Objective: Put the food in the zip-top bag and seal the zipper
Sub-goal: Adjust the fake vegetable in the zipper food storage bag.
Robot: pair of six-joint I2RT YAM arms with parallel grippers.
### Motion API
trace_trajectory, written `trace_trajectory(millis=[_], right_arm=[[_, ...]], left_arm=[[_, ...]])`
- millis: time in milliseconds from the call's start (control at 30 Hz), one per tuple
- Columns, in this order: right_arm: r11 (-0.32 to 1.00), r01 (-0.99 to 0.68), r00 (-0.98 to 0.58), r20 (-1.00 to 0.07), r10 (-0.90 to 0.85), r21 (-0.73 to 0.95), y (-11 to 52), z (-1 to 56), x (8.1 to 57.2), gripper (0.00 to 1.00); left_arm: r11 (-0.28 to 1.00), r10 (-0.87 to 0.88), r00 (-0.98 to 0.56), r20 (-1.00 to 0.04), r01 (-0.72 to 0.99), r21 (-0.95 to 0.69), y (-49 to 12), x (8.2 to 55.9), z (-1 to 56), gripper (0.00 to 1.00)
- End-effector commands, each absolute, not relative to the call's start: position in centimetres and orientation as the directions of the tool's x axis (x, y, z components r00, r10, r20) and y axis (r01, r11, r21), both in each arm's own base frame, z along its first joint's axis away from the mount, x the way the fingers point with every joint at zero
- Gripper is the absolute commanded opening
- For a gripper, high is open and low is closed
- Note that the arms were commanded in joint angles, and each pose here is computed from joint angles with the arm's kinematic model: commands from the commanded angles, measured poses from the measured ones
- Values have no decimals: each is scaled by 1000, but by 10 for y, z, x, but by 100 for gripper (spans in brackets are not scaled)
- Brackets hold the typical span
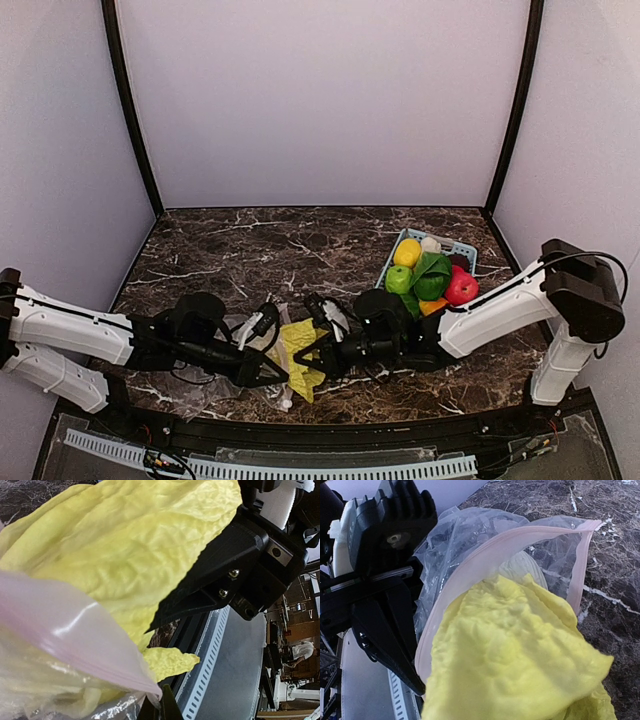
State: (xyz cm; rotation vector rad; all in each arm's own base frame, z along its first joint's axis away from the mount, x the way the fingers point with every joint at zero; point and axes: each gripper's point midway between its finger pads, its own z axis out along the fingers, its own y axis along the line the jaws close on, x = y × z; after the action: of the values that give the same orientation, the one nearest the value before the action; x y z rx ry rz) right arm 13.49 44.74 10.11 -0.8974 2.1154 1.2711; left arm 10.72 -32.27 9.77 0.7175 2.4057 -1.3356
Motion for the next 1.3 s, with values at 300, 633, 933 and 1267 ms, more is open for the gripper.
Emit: trace_trajectory(millis=[300, 633, 933, 1267], right_arm=[[222, -784, -620, -714, -326, 580, 506, 93, 129, 0], [213, -785, -619, -741, -259, 581, 489, 126, 134, 0], [290, -797, -603, -732, -319, 530, 453, 113, 129, 0], [292, -793, -609, -709, -356, 535, 449, 99, 124, 0]], left_arm=[[205, 322, -768, -554, 627, -751, -352, 93, 154, 1], [288, 313, -780, -542, 622, -728, -343, 99, 143, 2], [440, 286, -775, -563, 628, -641, -311, 109, 167, 70], [633, 325, -765, -556, 613, -473, -274, 141, 183, 83]])
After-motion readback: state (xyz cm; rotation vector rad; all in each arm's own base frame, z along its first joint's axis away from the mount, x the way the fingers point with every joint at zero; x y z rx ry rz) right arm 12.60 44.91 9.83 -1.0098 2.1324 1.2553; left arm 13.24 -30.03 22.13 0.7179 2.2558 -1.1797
